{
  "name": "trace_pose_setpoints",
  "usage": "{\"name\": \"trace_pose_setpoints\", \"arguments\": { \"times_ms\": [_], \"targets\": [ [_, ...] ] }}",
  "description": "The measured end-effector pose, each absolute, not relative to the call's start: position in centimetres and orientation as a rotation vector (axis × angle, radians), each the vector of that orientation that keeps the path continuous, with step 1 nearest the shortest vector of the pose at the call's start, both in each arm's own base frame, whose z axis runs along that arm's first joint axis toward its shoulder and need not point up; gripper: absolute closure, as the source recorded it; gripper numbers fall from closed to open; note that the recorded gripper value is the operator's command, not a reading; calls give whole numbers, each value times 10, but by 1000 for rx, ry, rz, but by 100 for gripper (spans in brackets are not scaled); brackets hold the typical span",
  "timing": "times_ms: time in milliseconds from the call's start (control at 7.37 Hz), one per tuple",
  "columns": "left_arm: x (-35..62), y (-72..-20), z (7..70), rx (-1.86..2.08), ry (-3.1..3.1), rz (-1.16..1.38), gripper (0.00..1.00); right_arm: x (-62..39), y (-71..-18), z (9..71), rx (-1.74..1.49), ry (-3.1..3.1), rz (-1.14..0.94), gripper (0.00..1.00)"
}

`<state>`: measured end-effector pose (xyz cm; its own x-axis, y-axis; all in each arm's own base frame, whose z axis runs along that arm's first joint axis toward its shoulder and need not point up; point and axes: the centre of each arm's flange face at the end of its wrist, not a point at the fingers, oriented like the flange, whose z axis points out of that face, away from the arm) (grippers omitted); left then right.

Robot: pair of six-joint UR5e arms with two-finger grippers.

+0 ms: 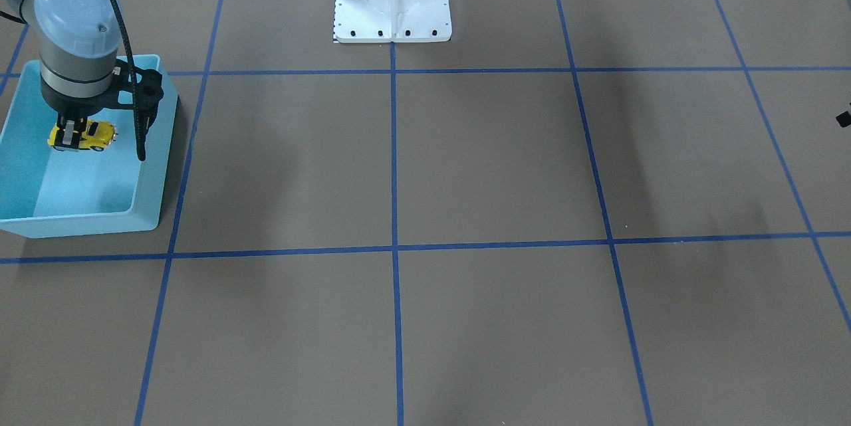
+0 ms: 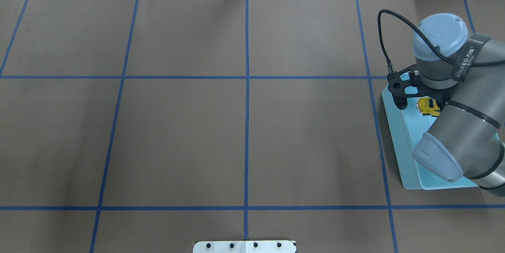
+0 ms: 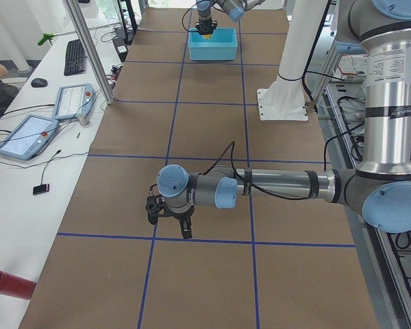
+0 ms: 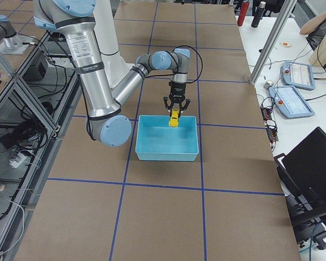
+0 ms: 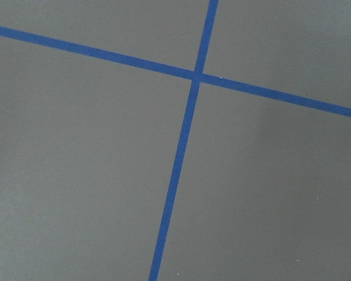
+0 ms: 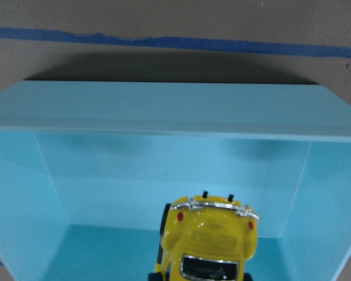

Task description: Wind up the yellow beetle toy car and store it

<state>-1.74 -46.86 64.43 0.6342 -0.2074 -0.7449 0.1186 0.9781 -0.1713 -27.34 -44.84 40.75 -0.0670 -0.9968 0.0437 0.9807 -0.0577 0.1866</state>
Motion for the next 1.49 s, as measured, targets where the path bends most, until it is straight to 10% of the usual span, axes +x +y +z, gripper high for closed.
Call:
{"name": "trace_pose_setpoints", "arguments": {
  "times_ms": [950,1492],
  "targets": [
    [-18,-465,645,-112,863,-188,0,-211,-519,417,99,-309,-1419,1],
    [-19,-462,648,-119,861,-194,0,-74,-564,434,11,-348,-642,1]
  ]
}}
